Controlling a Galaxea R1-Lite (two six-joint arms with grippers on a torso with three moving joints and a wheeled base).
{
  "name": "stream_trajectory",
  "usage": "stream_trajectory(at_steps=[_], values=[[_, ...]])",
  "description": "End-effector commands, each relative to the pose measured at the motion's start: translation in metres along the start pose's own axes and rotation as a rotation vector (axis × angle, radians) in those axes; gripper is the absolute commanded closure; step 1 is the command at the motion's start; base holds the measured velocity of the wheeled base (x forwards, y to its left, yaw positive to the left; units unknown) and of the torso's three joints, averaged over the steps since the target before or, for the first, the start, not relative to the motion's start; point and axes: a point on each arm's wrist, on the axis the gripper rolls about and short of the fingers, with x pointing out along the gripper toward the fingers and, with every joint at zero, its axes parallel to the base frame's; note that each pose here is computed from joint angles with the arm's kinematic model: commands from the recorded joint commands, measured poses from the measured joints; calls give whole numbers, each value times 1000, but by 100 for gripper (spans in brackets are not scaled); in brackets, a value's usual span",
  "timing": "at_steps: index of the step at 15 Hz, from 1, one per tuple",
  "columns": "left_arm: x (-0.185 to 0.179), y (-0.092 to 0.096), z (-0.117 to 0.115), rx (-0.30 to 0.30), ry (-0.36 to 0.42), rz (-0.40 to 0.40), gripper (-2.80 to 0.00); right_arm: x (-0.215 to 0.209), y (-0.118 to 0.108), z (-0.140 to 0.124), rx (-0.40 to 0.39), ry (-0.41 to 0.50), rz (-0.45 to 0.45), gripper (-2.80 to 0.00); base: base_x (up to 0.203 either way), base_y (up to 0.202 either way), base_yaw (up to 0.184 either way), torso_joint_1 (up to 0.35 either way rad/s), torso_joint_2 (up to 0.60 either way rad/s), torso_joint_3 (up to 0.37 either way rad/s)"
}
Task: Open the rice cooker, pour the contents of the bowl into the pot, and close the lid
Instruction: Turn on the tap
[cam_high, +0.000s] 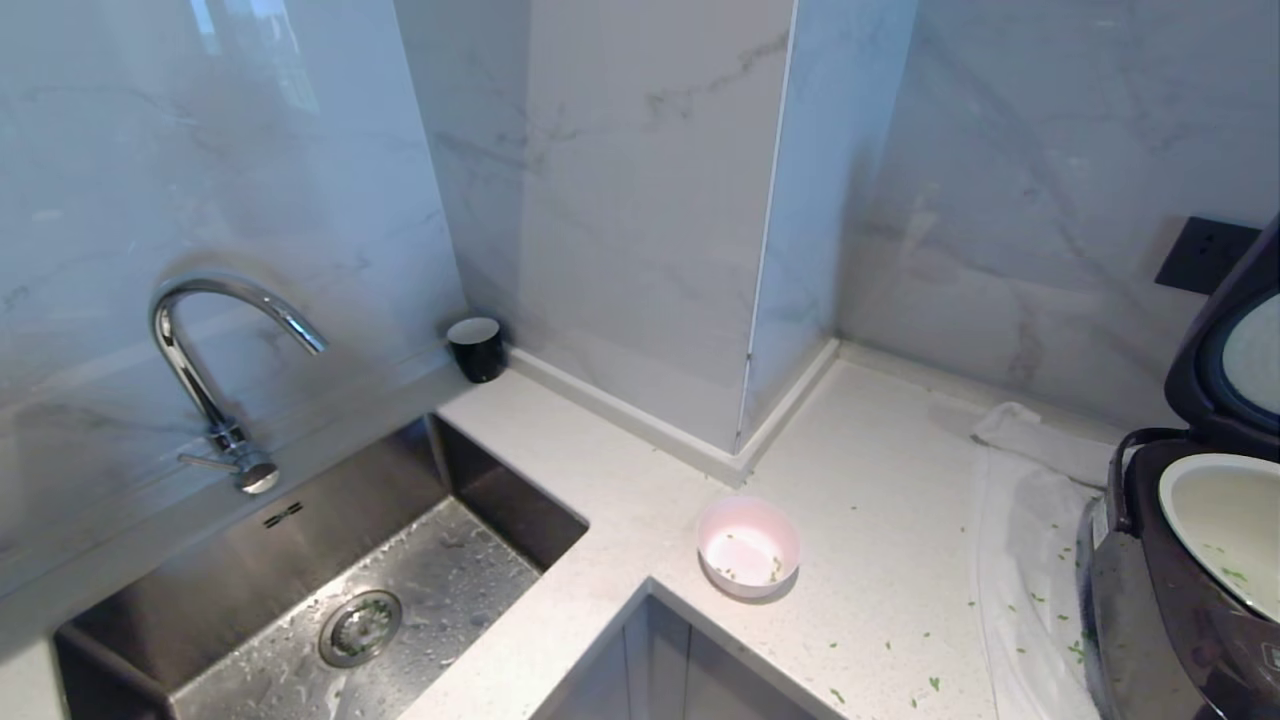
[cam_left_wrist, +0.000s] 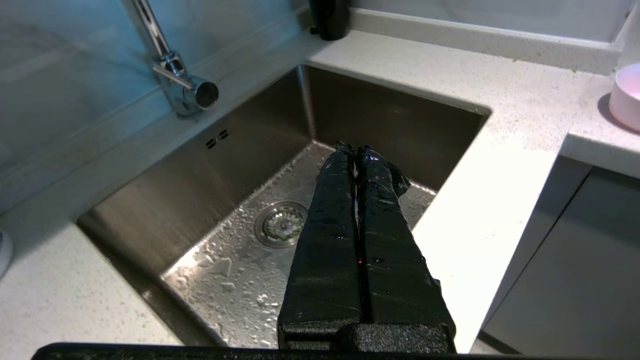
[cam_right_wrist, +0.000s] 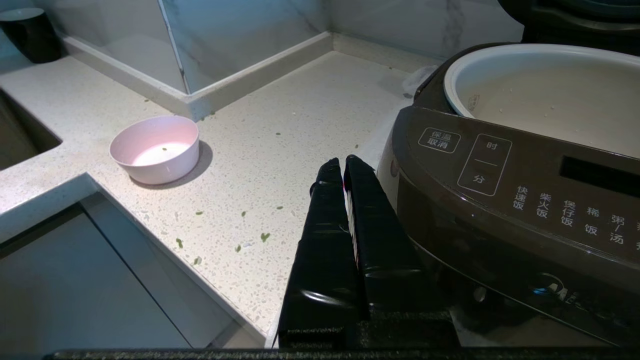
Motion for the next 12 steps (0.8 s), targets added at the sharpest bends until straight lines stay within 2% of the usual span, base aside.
stream_trajectory(at_steps=[1, 2, 6, 10, 12], values=[[0, 0, 1, 40, -2, -3, 0, 0, 0, 0, -1, 0, 1, 0, 0, 0, 0, 0, 0, 0], [-1, 0, 8, 53, -9, -24, 0, 0, 0, 0, -2, 0, 2, 0, 0, 0, 0, 0, 0, 0], [19, 5, 63, -10, 47, -177, 0, 0, 0, 0, -1, 0, 1, 0, 0, 0, 0, 0, 0, 0], [83, 9, 93, -61, 193, -299, 0, 0, 0, 0, -1, 0, 1, 0, 0, 0, 0, 0, 0, 0], [123, 10, 98, -86, 273, -313, 0, 0, 0, 0, -2, 0, 0, 0, 0, 0, 0, 0, 0, 0]])
